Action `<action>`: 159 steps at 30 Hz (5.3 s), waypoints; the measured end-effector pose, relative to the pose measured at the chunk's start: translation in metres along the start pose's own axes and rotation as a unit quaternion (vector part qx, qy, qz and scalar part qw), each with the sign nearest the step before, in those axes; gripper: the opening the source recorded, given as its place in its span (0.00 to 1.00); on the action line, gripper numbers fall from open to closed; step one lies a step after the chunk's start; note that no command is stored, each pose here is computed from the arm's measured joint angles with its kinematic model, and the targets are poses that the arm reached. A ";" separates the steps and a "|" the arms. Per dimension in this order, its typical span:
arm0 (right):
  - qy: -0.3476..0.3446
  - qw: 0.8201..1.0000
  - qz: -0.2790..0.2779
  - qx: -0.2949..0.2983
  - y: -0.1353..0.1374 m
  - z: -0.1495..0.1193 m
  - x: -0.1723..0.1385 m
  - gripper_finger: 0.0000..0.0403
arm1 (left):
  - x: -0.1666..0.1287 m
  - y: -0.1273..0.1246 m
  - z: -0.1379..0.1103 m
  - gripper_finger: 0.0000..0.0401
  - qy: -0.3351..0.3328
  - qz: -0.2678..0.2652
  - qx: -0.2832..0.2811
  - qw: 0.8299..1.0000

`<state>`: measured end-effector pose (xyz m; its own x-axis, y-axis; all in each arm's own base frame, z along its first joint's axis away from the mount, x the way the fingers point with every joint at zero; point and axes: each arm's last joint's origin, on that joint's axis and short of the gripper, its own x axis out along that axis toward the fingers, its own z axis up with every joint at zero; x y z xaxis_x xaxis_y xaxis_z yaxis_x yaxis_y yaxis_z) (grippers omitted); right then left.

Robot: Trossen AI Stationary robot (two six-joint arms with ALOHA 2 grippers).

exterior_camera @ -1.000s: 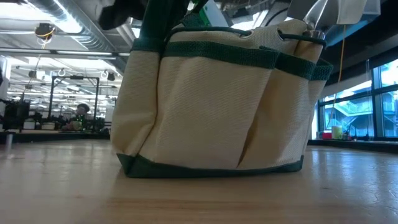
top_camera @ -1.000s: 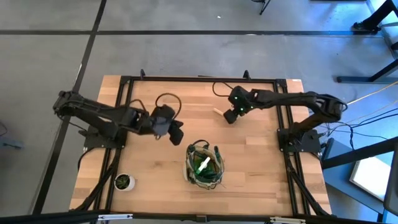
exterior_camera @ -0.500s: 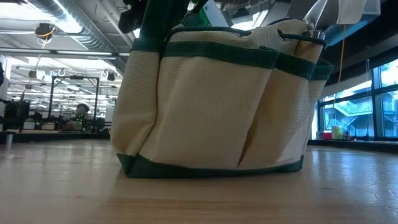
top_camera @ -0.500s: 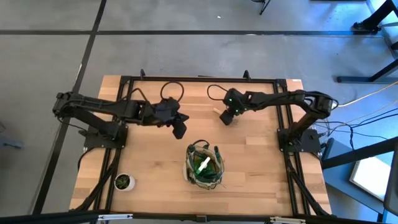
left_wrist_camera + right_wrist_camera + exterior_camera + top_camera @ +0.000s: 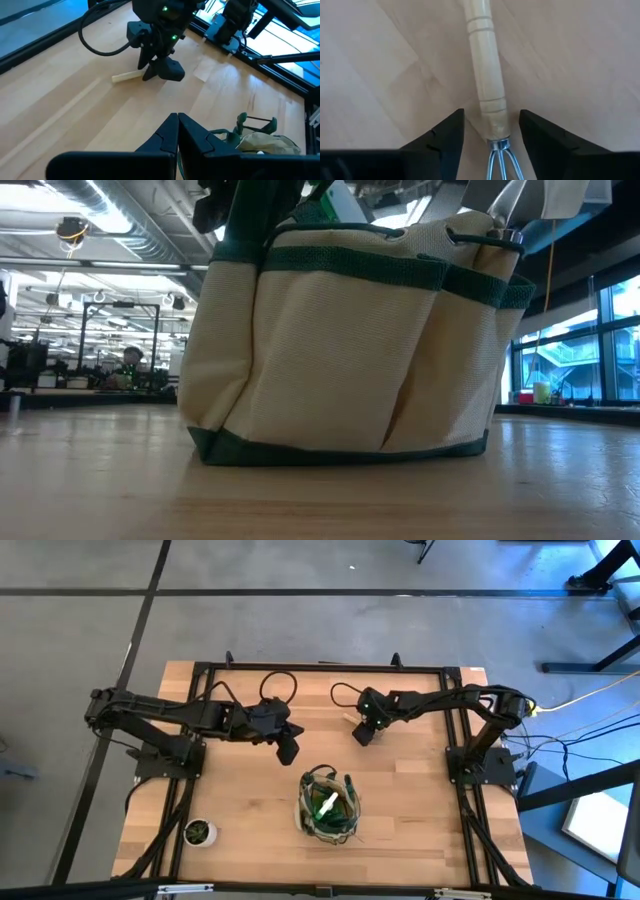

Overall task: Pick & Place Garden tools in Gardening bag
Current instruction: Put the brown hand rake into the gardening bag

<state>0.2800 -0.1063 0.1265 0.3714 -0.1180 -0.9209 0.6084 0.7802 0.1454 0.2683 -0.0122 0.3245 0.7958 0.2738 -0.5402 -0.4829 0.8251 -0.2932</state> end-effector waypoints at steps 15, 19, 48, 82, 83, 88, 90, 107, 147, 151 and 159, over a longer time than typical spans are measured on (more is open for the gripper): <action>0.029 0.995 0.008 0.091 -0.001 -0.001 -0.002 0.14 | 0.000 0.000 0.000 0.00 -0.001 0.002 0.010 1.000; 0.097 0.986 0.037 0.127 0.005 0.005 -0.012 0.14 | 0.000 0.000 0.000 0.00 -0.001 0.002 0.026 1.000; 0.131 0.876 0.432 0.169 0.055 0.129 -0.178 0.14 | -0.013 -0.025 0.007 0.01 -0.133 0.222 0.398 0.880; 0.053 0.850 0.471 0.229 0.050 0.157 -0.189 0.14 | 0.031 -0.026 0.023 0.47 -0.112 0.321 0.562 0.754; 0.053 0.850 0.471 0.229 0.050 0.157 -0.189 0.14 | 0.031 -0.026 0.024 0.47 -0.115 0.322 0.559 0.755; 0.053 0.850 0.471 0.229 0.050 0.157 -0.189 0.14 | 0.030 -0.024 0.030 0.47 -0.123 0.334 0.557 0.750; 0.053 0.850 0.471 0.229 0.050 0.157 -0.189 0.14 | 0.032 -0.022 0.031 0.47 -0.123 0.331 0.557 0.752; 0.050 0.850 0.472 0.226 0.051 0.158 -0.189 0.16 | 0.059 -0.022 0.026 0.28 -0.114 0.368 0.543 0.746; -0.205 0.790 0.575 -0.061 0.012 0.185 -0.251 0.43 | -0.034 -0.036 0.082 0.15 -0.202 -0.154 0.074 0.964; -0.201 0.820 0.527 -0.098 0.020 0.159 -0.258 0.37 | -0.032 -0.039 0.077 0.15 -0.196 -0.177 0.057 0.963; -0.186 0.899 0.383 -0.105 0.031 0.113 -0.274 0.27 | -0.018 -0.040 0.063 0.15 -0.222 -0.226 0.007 0.949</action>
<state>0.2767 -0.1192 0.4240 0.8576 0.3360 -0.3894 -0.0568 0.8143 0.5776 0.2960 -0.0192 0.3956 0.9973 0.0699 0.0244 -0.0541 0.9135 -0.4033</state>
